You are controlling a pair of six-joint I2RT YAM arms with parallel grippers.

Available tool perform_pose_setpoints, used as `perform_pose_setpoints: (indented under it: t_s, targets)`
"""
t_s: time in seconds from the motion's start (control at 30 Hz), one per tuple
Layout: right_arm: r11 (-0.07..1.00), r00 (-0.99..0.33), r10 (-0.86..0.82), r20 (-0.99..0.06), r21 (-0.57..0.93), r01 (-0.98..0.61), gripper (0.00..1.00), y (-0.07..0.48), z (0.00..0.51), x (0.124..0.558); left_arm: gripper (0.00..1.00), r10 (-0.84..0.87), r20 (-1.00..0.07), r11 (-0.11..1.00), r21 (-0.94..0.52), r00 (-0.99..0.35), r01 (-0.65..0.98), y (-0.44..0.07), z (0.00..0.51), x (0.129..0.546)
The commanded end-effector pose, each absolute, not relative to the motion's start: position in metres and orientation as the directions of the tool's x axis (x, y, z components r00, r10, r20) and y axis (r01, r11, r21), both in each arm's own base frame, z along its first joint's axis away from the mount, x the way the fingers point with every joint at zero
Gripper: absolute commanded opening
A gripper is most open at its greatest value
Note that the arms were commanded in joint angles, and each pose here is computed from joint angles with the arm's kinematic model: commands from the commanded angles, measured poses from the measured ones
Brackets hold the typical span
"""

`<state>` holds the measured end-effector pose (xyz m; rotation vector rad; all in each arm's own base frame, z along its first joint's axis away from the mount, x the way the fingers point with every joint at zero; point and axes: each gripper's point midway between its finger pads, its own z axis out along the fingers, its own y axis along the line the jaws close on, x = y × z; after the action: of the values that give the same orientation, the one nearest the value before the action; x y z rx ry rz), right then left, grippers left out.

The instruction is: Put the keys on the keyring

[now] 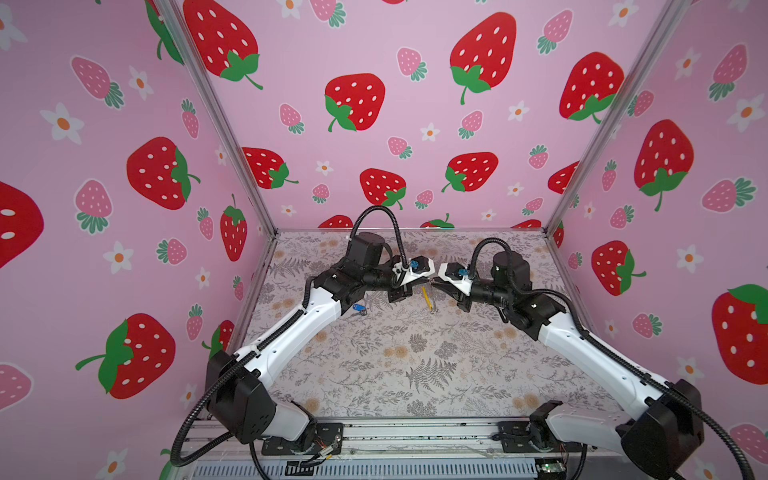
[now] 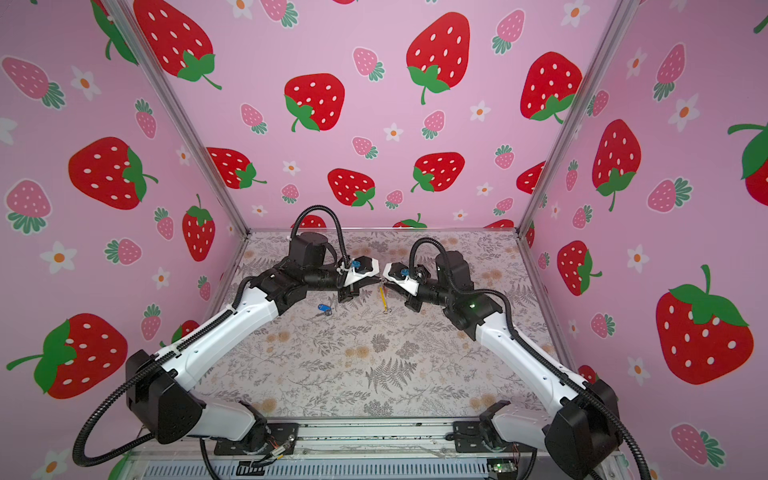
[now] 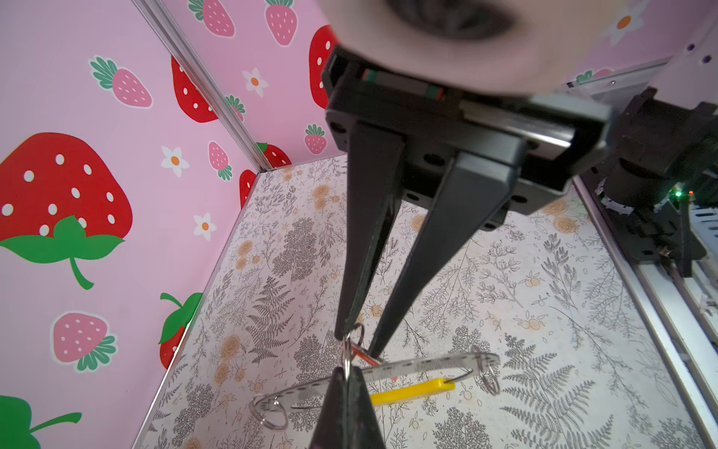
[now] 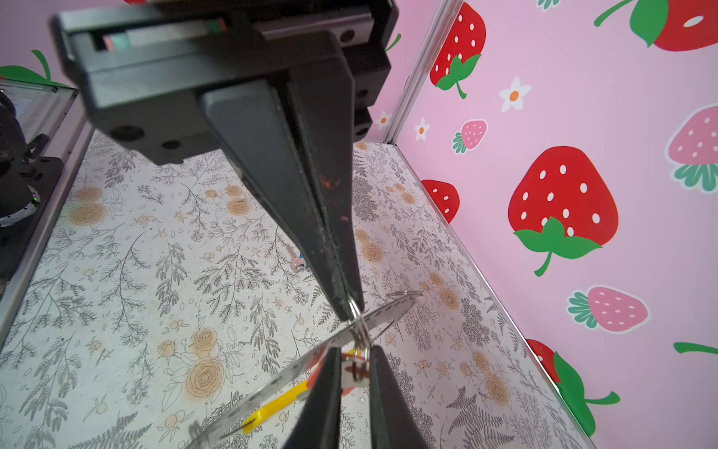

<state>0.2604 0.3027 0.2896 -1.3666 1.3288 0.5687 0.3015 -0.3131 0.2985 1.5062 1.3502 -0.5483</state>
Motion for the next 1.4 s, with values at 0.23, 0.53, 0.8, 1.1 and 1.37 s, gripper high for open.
perform_pose_setpoints:
  t_s: [0.23, 0.53, 0.8, 1.1, 1.37]
  targets:
    - [0.237, 0.28, -0.401, -0.872, -0.395, -0.888, 0.14, 0.298, 0.287, 0.263, 0.0, 0.43, -0.851, 0.128, 0.389, 0.303, 0.912, -0.313, 0.314, 0.299]
    - [0.239, 0.283, -0.404, -0.87, -0.399, -0.885, 0.08, 0.298, 0.286, 0.264, 0.0, 0.426, -0.854, 0.135, 0.385, 0.297, 0.913, -0.313, 0.316, 0.301]
    - [0.253, 0.306, -0.407, -0.861, -0.428, -0.868, 0.03, 0.296, 0.289, 0.266, 0.0, 0.386, -0.885, 0.18, 0.349, 0.26, 0.92, -0.317, 0.319, 0.306]
    - [0.259, 0.333, -0.43, -0.839, -0.468, -0.845, 0.0, 0.295, 0.288, 0.27, 0.0, 0.273, -0.942, 0.266, 0.267, 0.194, 0.926, -0.323, 0.326, 0.314]
    - [0.248, 0.35, -0.456, -0.818, -0.494, -0.833, 0.0, 0.298, 0.286, 0.273, 0.0, 0.225, -0.959, 0.341, 0.244, 0.173, 0.908, -0.323, 0.33, 0.324]
